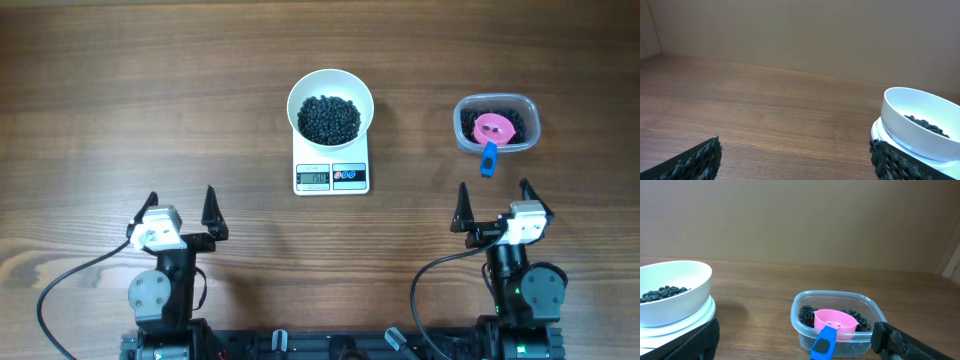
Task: Scoop item into bowl and weigh 150g on scale
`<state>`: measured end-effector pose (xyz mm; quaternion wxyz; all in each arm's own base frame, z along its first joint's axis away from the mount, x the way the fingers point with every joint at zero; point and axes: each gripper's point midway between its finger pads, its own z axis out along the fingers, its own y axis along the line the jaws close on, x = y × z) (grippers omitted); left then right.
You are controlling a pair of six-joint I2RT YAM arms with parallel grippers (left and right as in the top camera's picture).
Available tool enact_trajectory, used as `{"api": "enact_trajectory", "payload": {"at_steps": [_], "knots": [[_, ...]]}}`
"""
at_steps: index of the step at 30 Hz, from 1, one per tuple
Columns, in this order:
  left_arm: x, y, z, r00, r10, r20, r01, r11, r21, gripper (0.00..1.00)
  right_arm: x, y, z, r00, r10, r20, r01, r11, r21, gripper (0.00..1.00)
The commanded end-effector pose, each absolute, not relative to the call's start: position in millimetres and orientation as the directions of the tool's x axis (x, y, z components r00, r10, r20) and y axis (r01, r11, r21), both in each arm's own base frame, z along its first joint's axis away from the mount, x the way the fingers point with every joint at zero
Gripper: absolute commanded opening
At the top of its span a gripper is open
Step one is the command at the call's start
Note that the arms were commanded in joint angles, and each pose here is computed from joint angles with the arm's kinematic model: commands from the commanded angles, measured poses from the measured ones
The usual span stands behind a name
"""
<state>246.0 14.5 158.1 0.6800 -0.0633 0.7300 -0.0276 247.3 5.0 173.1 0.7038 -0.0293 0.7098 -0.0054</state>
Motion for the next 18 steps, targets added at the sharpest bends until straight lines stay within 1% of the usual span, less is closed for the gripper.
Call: {"api": "enact_trajectory", "payload": {"at_steps": [1,18], "knots": [[245.0,21.8,156.5,-0.070,-0.064,-0.996,-0.084,0.995,-0.058,1.00,246.8,1.6,175.7,0.004,-0.052,-0.999,-0.015,0.999,-0.052,1.00],[245.2,19.2,156.5,-0.071,-0.061,-0.996,-0.068,0.996,-0.056,1.00,246.8,1.6,175.7,0.004,-0.052,-0.999,-0.015,0.999,-0.052,1.00]]}}
